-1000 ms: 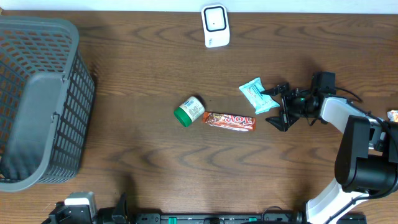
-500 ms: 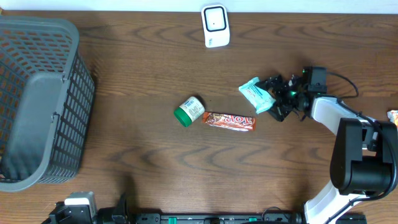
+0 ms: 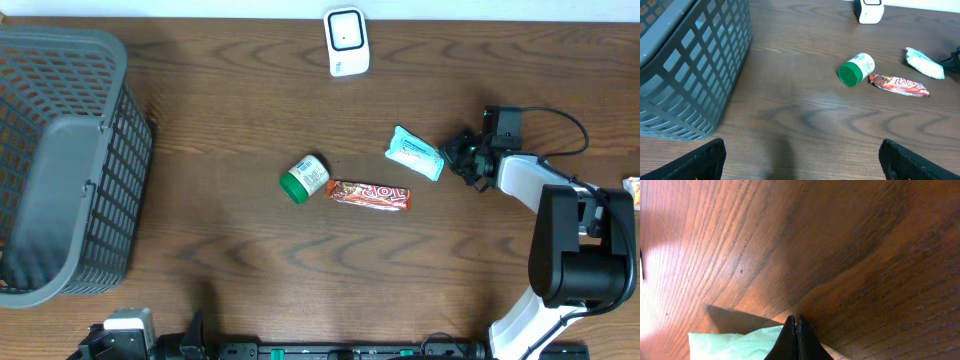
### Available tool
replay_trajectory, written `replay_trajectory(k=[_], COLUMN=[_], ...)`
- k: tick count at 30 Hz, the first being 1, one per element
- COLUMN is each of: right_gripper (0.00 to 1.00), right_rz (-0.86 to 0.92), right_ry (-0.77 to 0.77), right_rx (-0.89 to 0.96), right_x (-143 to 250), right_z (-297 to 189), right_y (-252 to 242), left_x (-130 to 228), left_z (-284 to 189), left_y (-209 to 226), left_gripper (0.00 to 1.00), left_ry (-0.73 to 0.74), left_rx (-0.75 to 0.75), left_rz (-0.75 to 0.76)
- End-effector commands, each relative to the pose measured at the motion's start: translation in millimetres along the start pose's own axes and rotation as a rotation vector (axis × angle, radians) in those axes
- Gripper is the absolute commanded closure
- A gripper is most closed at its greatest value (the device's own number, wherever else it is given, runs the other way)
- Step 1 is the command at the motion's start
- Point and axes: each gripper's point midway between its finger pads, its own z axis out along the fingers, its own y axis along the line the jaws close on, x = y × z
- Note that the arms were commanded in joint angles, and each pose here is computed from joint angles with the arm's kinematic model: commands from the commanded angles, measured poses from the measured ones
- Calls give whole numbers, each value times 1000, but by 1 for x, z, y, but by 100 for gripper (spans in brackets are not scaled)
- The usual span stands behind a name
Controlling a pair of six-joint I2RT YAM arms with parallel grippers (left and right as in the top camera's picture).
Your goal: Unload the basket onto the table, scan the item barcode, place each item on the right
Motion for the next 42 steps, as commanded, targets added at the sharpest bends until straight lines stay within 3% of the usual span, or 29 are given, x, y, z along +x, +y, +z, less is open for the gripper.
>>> replay_trajectory(k=[1,6,13,19,23,24,25,26,27,29,32,42], right_gripper=[99,99,99,99,99,88,63,25,9,1,1,1], right_rz=[-16,-72,-329,-429,-458,-438,-401,-371,-351,-330,-328,-790], right_ry=[77,41,-168,-333,-336,-316,-284,-249,-202,-116,-45,2], right_rx=[392,280,38,16,11,13,16,21,30,75,139,154], right_x=[44,29,-2,-8,3,8,13,20,28,43,56,78], right_z=[29,1,-103,-168,-182,-181,-179,-175,-171,-164,-155,-143], right_y=[-125,-83,7,26,29,27,22,18,12,-3,-18,9], left_x=[-1,-1,-1,-1,-1,-1,-1,-1,-1,-1,-1,-1], left_z=[-1,-1,-1,-1,-1,-1,-1,-1,-1,-1,-1,-1], left_y=[-2,-2,-2,-2,-2,-2,-2,-2,-2,-2,-2,-2], left_gripper=[2,2,2,2,2,2,2,2,2,2,2,2], left_ry=[-8,-8,-8,-8,-8,-8,-8,-8,-8,-8,-8,-8], left_rx=[6,6,6,6,6,6,6,6,6,6,6,6], left_rz=[15,15,15,15,15,15,15,15,15,15,15,15])
